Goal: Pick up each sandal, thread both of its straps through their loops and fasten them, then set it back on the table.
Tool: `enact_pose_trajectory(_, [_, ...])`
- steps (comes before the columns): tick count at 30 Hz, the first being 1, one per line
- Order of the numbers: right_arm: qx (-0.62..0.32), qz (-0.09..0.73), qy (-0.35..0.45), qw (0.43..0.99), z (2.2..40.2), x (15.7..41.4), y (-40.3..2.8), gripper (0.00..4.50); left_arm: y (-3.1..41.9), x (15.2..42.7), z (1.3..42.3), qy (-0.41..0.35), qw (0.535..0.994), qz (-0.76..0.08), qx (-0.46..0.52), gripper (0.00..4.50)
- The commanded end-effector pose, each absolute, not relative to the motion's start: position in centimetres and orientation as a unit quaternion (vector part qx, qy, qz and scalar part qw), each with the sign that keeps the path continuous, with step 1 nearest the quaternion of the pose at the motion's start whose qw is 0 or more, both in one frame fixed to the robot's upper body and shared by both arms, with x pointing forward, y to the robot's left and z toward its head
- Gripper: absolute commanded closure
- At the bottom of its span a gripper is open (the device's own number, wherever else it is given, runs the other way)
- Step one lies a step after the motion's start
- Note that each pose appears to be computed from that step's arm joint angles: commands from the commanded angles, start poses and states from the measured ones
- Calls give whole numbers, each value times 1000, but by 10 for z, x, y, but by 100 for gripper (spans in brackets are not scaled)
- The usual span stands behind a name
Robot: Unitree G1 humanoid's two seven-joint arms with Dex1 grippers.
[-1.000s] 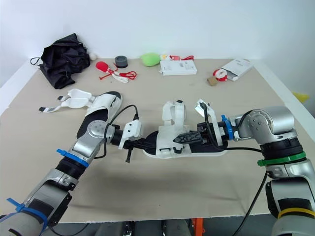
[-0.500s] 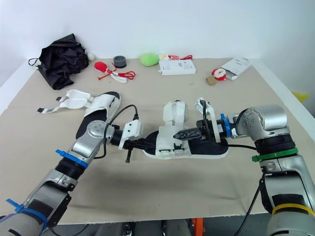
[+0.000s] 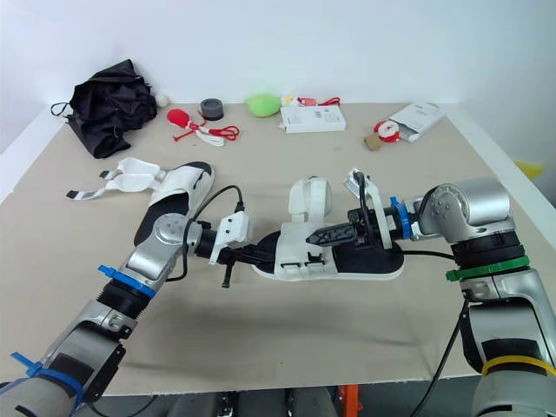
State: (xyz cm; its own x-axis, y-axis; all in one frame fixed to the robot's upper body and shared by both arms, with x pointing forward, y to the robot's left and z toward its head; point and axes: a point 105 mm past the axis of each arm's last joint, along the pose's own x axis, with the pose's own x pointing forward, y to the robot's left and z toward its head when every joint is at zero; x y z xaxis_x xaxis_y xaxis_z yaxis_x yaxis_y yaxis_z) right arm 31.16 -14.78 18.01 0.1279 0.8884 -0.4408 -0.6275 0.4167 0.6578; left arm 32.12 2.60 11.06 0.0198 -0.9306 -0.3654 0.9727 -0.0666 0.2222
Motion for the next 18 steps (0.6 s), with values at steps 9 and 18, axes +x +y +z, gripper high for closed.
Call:
enact_pose_trajectory(9, [152, 526, 412, 728, 180, 306, -148, 443, 33, 315, 84, 105, 674, -700, 211, 450])
enact_pose_trajectory(18, [78, 461, 487, 738, 131, 307, -160, 443, 33, 314, 83, 106, 675, -699, 210, 450])
